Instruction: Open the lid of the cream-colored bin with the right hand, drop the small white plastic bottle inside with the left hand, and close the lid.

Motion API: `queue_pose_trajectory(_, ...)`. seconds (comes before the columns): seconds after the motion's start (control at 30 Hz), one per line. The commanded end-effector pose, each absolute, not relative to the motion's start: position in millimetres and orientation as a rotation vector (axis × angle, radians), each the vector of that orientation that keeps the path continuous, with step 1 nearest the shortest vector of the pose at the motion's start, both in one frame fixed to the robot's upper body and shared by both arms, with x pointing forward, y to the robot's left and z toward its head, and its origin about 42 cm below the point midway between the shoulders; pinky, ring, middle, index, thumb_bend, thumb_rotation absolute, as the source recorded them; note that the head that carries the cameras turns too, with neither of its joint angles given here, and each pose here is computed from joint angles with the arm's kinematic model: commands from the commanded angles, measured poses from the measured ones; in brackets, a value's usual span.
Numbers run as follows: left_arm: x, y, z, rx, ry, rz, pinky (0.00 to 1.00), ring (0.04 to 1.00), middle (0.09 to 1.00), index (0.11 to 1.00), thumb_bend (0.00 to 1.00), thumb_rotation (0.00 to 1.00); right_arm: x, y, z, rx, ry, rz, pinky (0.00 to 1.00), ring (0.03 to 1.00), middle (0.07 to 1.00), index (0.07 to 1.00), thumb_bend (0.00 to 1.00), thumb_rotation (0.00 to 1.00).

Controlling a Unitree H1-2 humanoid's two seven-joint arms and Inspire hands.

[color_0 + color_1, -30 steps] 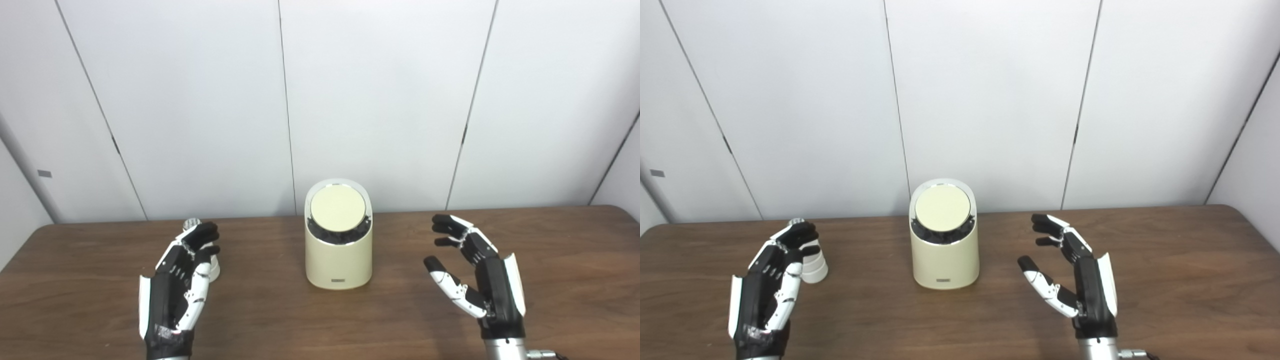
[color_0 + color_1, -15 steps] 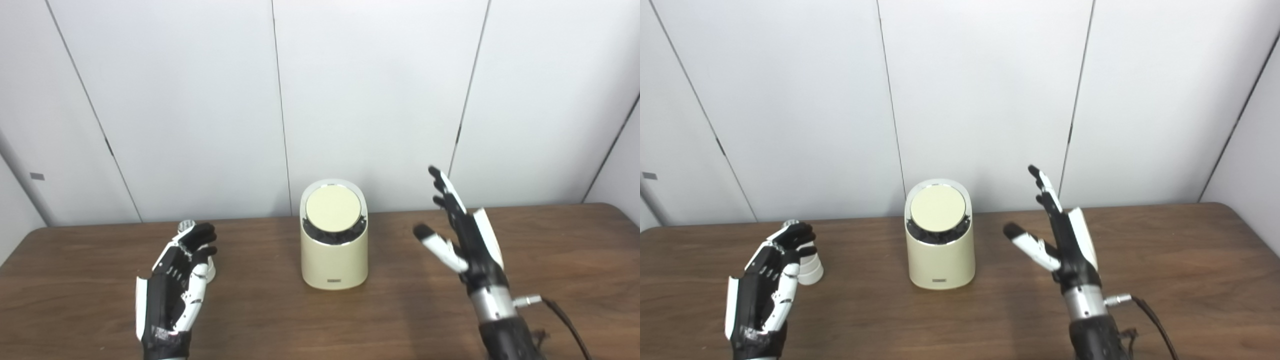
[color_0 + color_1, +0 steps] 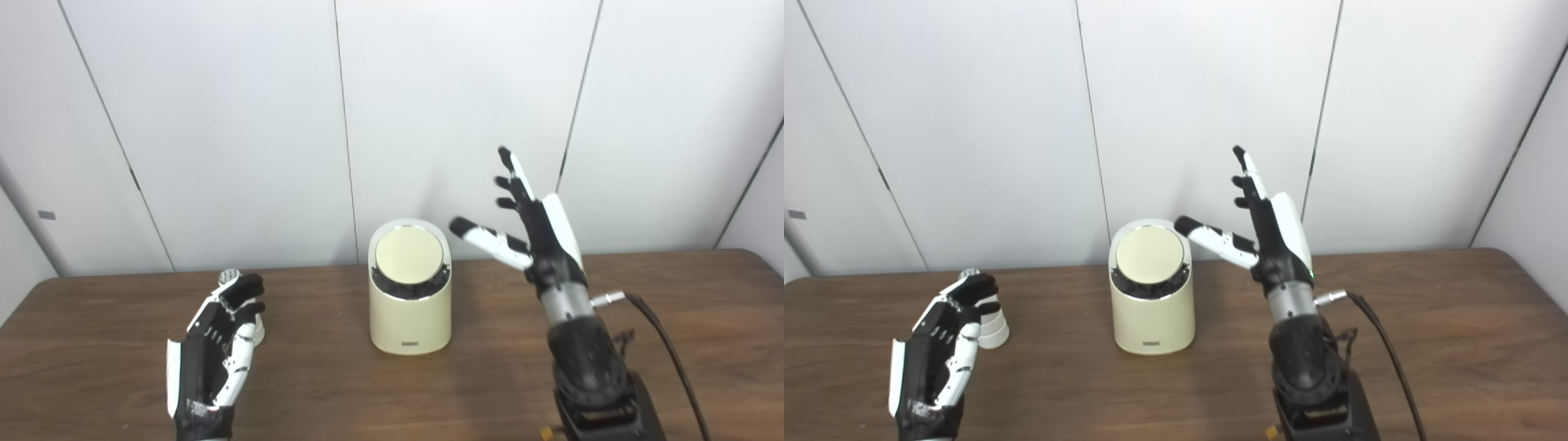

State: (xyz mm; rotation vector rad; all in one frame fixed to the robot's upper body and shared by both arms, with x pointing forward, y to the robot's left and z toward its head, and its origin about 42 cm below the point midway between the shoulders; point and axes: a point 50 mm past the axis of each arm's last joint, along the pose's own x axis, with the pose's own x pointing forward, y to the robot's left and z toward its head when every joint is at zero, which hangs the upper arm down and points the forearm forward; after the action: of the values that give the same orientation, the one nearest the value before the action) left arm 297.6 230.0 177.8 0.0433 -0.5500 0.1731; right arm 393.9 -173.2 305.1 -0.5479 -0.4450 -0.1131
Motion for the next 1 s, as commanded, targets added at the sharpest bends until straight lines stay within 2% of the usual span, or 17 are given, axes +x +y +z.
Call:
queue_pose_trajectory(0.0,301,227,193,0.035,-0.625,0.172,0.68,0.754,0.76,0.729,0.28,0.5,401,-163,330,-0.578,-0.53,-0.129,0.68,0.892,0.999,1.0,1.0,0.69)
queue_pose_trajectory(0.07,301,227,194,0.039,-0.625,0.172,0.68,0.755,0.76,0.728,0.28,0.5,407,-160,334,-0.616,-0.537,-0.133,0.81,0.974,1.0,1.0,1.0,0.66)
queue_pose_trajectory(0.13,301,226,194,0.042,-0.618,0.173,0.69,0.758,0.762,0.728,0.29,0.51,412,-157,339,-0.641,-0.536,-0.138,0.93,0.994,1.0,1.0,1.0,0.63)
queue_pose_trajectory(0.2,300,226,195,0.046,-0.619,0.174,0.68,0.757,0.762,0.727,0.29,0.52,415,-153,343,-0.678,-0.532,-0.149,0.99,0.999,1.0,1.0,1.0,0.6)
queue_pose_trajectory(0.33,301,224,195,0.04,-0.623,0.171,0.68,0.754,0.761,0.729,0.29,0.52,419,-148,347,-0.746,-0.517,-0.162,1.0,1.0,1.0,1.0,1.0,0.57)
queue_pose_trajectory(0.73,301,219,197,0.021,-0.635,0.173,0.67,0.744,0.758,0.728,0.27,0.48,432,-135,338,-0.883,-0.459,-0.151,1.0,1.0,1.0,1.0,1.0,0.59)
queue_pose_trajectory(0.97,305,213,199,0.022,-0.64,0.176,0.65,0.738,0.756,0.73,0.27,0.49,440,-139,327,-0.894,-0.447,-0.145,1.0,1.0,1.0,1.0,1.0,0.48)
